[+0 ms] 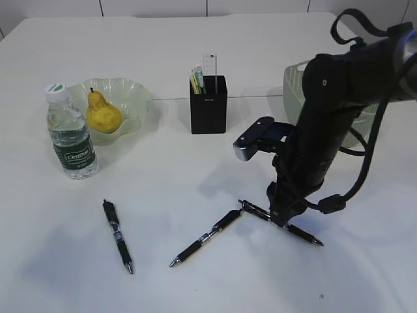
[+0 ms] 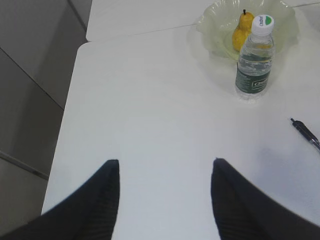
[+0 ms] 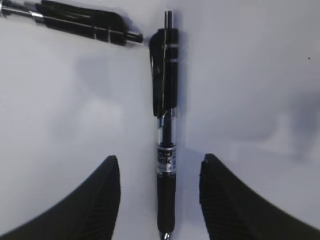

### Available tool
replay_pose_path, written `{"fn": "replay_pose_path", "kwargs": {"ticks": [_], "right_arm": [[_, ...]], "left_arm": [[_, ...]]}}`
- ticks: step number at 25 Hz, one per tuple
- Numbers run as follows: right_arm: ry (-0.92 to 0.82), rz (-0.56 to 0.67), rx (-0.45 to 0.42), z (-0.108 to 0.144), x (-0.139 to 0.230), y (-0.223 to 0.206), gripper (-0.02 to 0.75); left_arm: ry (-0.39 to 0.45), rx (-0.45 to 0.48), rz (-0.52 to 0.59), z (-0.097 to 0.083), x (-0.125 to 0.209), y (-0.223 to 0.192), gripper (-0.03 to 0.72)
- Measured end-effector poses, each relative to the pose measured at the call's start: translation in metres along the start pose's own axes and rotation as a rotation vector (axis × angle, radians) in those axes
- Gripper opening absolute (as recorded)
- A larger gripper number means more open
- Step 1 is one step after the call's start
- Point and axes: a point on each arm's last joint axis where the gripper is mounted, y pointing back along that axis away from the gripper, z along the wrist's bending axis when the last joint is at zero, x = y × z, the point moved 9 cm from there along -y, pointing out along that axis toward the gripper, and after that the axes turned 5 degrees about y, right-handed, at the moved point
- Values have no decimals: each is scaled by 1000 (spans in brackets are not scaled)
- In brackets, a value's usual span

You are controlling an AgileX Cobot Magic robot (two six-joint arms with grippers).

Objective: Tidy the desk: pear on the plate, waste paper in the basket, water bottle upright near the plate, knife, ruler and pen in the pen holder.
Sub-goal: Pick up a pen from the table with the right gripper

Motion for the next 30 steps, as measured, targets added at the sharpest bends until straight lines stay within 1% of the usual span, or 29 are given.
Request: {"fn": "replay_pose_path", "kwargs": {"ticks": [12,19,30], "right_arm": [[-5,30,-20,0,3,-17,407],[-5,16,-9,-3,0,-16,347],[-1,13,-1,-4,0,-16,340]], "left_arm": [[1,2,0,0,0,0,411],[1,3,1,-1,0,0,411],[1,3,1,-1,0,0,411]]}}
